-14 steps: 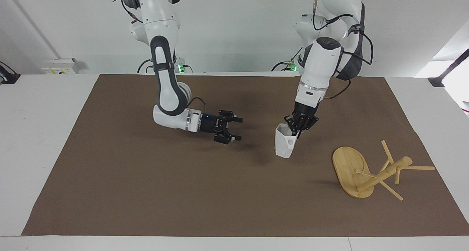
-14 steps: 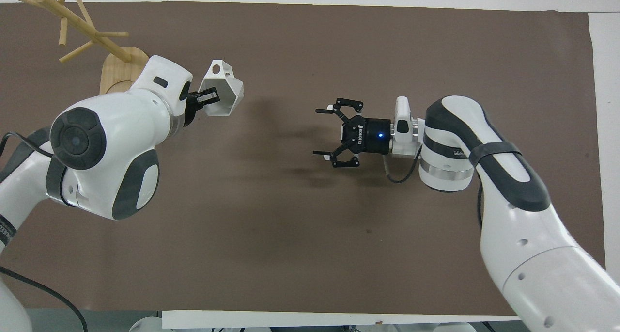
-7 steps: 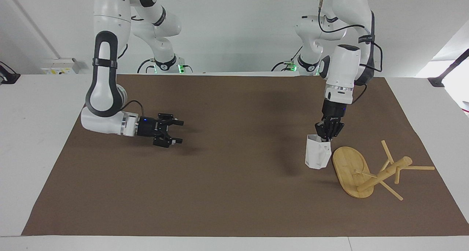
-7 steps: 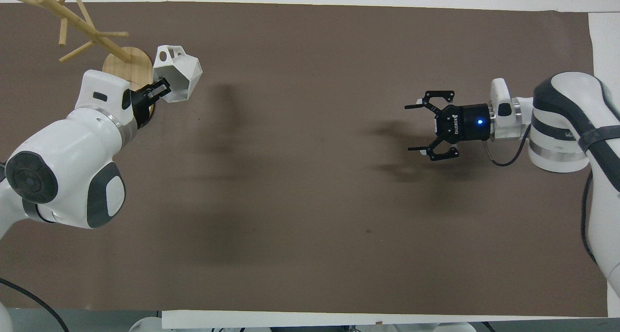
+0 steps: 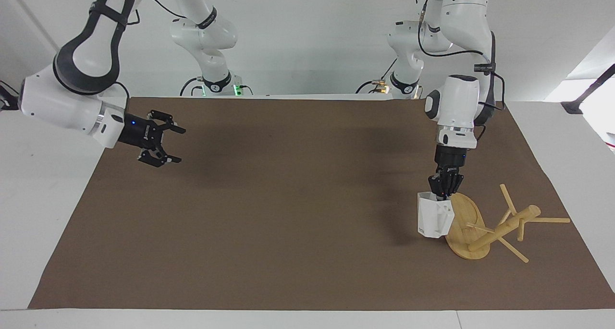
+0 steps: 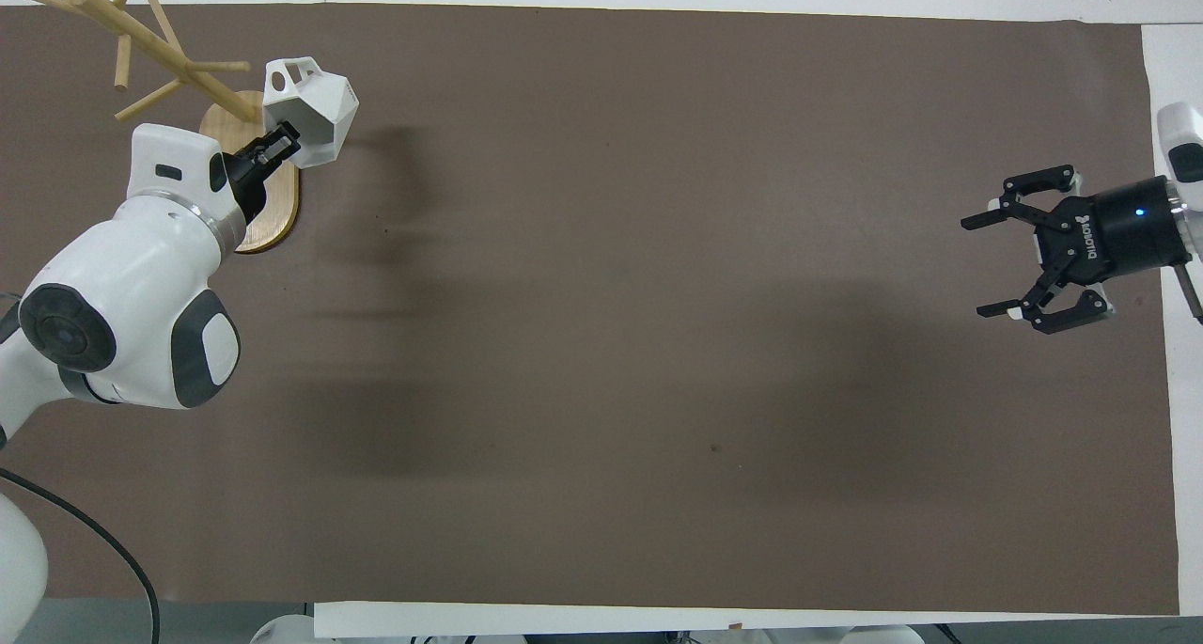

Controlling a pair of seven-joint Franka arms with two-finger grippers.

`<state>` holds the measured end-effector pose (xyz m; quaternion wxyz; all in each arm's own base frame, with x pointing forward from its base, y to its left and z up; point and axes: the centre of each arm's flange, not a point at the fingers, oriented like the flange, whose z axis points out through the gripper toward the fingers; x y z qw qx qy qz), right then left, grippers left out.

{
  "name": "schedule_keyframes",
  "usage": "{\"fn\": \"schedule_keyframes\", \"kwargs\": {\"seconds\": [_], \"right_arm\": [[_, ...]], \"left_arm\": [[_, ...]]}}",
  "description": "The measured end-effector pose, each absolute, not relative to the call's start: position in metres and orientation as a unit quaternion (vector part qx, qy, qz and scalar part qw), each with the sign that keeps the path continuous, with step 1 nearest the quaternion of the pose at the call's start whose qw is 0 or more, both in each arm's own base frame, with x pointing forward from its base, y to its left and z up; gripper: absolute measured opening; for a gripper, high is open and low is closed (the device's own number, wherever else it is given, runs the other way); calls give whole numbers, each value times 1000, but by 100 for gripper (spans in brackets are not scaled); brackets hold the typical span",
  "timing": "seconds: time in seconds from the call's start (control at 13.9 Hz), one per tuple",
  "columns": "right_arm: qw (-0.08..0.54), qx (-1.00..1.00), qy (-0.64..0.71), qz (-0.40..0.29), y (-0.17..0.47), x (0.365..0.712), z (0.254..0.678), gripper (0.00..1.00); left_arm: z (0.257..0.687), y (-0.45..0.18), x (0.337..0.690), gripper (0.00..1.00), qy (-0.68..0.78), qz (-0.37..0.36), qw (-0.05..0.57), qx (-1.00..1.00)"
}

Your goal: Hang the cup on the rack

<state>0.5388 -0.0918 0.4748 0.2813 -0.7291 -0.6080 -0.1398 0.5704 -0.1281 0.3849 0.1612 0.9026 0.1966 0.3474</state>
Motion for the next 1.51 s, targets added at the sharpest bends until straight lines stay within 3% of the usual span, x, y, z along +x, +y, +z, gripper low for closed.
{"fn": "schedule_keyframes", "kwargs": {"seconds": [0.22,0.43,0.87,1.3,1.37,1.51], "right_arm": [[190,-820,-537,-47,-104,518,528,100],[126,-883,-451,-9,-111,507,563,100],[66,-980,-167,85,-105,518,577,100],[20,-995,-8,99,-86,529,608,100],[20,-995,0,100,-88,528,607,100],[20,-994,14,102,-92,527,606,100]], "left_arm": [[382,-119,583,8,205,351,158,900],[382,-108,588,8,214,353,155,897],[380,-96,590,8,223,353,151,896],[374,-81,592,8,235,348,144,896],[373,-80,592,9,236,346,143,897],[375,-76,595,26,240,341,139,898]]}}
